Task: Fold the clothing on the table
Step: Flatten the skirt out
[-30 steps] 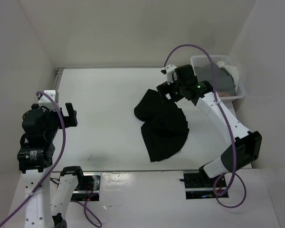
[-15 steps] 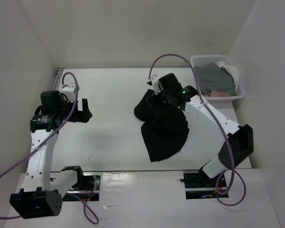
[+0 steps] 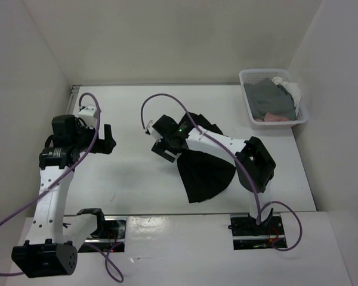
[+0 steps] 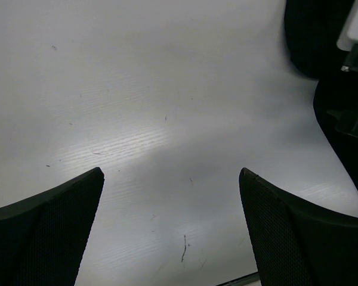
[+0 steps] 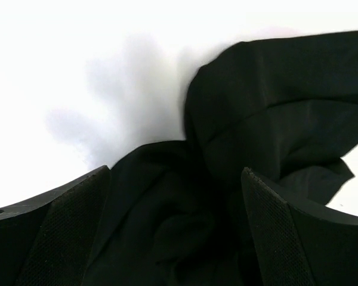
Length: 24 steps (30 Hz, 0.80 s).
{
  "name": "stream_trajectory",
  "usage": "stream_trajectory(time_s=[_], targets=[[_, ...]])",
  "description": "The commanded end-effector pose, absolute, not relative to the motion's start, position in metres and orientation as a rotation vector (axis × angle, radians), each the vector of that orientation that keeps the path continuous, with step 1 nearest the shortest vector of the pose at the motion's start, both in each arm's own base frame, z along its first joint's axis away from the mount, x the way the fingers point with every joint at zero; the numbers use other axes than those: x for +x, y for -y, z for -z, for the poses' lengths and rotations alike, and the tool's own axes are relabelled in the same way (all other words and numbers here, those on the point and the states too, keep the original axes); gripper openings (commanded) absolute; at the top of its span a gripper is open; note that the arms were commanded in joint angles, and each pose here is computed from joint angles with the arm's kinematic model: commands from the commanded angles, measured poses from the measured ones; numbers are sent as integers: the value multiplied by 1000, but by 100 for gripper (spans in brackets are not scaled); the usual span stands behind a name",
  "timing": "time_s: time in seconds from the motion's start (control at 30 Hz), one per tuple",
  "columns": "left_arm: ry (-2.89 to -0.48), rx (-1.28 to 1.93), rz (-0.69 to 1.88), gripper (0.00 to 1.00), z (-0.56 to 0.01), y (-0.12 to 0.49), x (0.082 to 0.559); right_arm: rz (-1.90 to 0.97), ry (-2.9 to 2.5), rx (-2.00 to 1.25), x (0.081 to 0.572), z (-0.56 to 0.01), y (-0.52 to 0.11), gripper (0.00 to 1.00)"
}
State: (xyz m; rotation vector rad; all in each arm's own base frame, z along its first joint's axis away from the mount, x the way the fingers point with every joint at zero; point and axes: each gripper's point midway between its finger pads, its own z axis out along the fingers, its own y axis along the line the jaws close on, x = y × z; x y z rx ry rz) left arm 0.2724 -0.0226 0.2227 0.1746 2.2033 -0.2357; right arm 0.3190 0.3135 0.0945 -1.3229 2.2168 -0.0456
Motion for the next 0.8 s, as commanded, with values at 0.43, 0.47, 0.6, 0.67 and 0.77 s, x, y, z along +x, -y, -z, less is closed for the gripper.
stream_trajectory(time_s=[0.43, 0.47, 0.6, 0.67, 0.77], targets=[[-2031, 50, -15, 100, -265, -11, 248, 272, -2083, -1066, 382, -146, -269, 96], [-2015, 41, -11, 100, -269, -10, 246, 279, -2093, -1056, 387, -141, -266, 92], [-1989, 36, -23, 100, -275, -11, 242, 322, -2157, -1118, 391, -103, -258, 84], [-1989, 36, -23, 100, -275, -11, 242, 321, -2182, -1147, 388, -91, -258, 84], [-1999, 30, -32, 100, -273, -13, 240, 319, -2202, -1189, 385, -79, -258, 79]])
